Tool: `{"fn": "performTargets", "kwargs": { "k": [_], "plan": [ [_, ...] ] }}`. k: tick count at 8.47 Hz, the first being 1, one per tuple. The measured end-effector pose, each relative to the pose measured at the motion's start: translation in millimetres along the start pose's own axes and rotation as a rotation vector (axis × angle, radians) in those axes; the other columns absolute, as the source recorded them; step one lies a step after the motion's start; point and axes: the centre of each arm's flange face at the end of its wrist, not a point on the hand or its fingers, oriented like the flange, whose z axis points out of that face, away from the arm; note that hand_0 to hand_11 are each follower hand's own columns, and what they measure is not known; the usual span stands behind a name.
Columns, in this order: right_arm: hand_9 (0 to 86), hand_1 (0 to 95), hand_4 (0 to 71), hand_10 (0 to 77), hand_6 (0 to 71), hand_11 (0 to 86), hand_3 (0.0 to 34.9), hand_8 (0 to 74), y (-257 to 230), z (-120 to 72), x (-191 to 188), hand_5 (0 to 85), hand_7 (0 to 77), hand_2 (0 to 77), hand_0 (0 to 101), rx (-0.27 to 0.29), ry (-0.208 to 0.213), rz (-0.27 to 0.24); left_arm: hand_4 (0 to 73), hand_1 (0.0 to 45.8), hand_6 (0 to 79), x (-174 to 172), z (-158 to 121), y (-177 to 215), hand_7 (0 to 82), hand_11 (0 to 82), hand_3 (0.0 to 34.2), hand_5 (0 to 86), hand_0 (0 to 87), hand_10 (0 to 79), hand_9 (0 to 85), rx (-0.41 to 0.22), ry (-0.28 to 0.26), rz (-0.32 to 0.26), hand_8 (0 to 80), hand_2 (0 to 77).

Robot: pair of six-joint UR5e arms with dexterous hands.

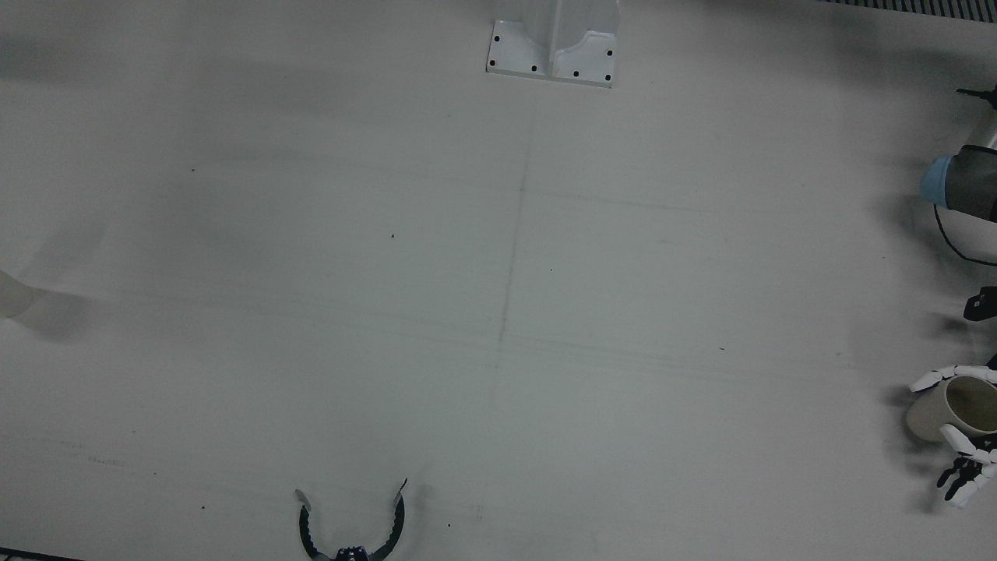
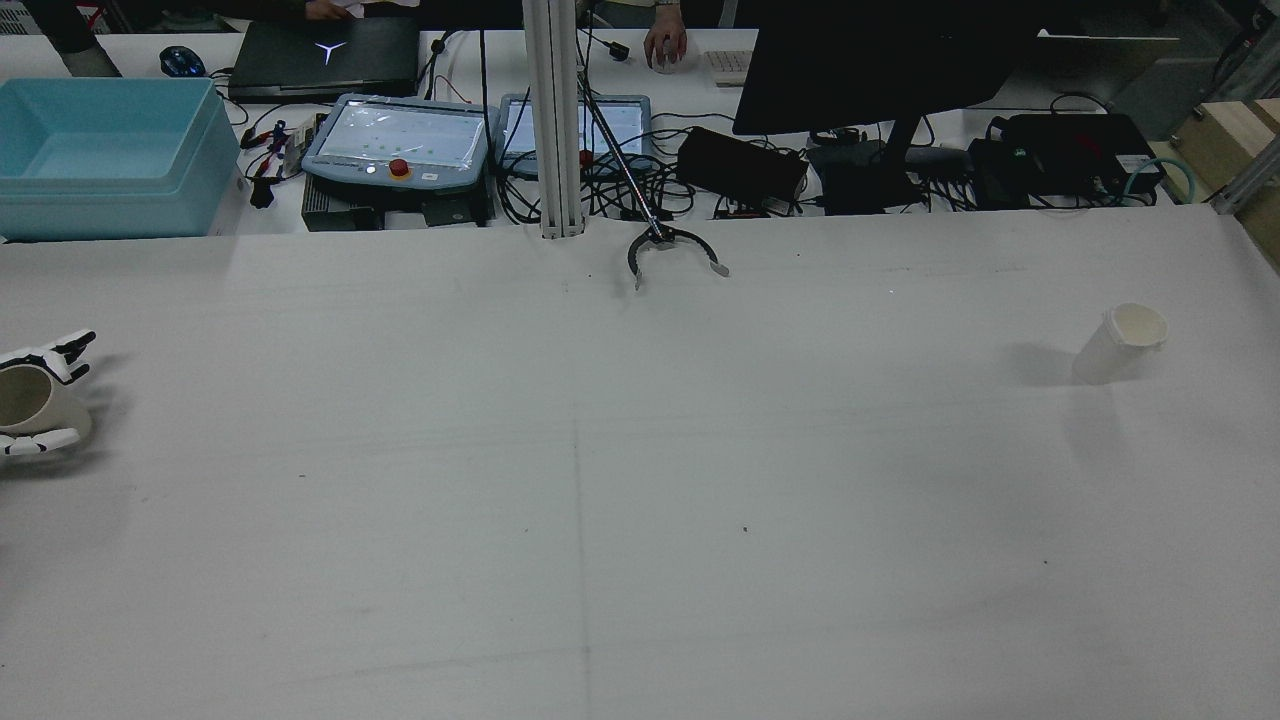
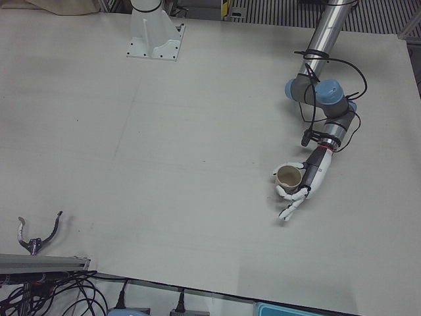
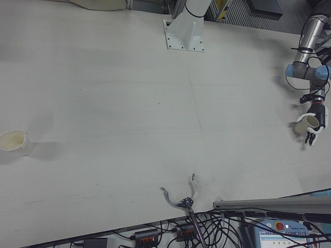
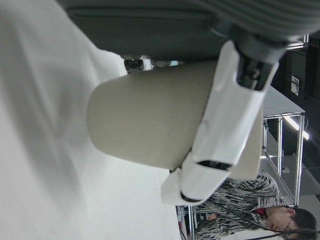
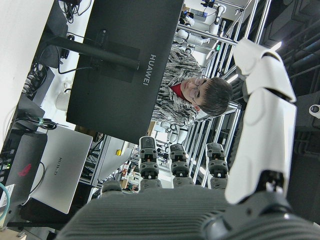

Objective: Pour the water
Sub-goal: 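Close the left hand around the beige paper cup, then move the right hand toward the white paper cup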

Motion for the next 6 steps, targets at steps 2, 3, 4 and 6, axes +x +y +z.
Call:
{"fn": "performTargets", "kwargs": {
  "k": [2, 3, 4, 6],
  "plan": [
    [18.0, 24.5, 9.8, 0.0, 16.4, 0.5, 13.0, 16.9, -10.6, -1.7, 2.5, 8.7, 10.9, 22.4, 55, 0.013, 0.002, 0.003, 37.1, 32.2, 16.4, 5.9, -4.2, 20.8, 9.3, 13.6, 0.2, 48.5, 80.2, 6.0, 3.8, 0.002, -0.004, -0.025, 10.9, 27.3],
    [18.0, 25.1, 8.7, 0.0, 16.9, 0.5, 13.0, 16.4, -30.8, -3.3, 9.0, 8.7, 8.2, 22.4, 55, 0.019, 0.006, 0.004, 37.1, 32.2, 15.8, 8.2, -6.1, 29.2, 9.8, 13.6, 0.1, 48.5, 80.2, 6.0, 3.8, 0.004, -0.005, -0.040, 10.9, 27.3],
    [18.5, 25.1, 7.1, 0.0, 15.8, 1.1, 13.0, 16.4, -57.8, -4.9, 17.8, 9.3, 7.6, 21.3, 55, 0.004, 0.006, 0.008, 37.1, 32.2, 16.4, 10.7, -6.6, 38.4, 9.8, 13.6, 0.2, 48.5, 80.2, 6.0, 3.8, 0.005, -0.009, -0.053, 10.9, 27.3],
    [18.0, 27.3, 14.7, 0.0, 14.2, 0.5, 13.0, 16.4, -105.7, -13.8, 35.7, 10.9, 6.5, 23.5, 58, -0.017, 0.011, 0.015, 37.1, 31.6, 16.4, 15.3, -15.0, 51.7, 9.8, 12.5, 0.3, 48.5, 80.2, 6.0, 3.8, 0.010, -0.017, -0.062, 10.9, 27.3]
  ]
}}
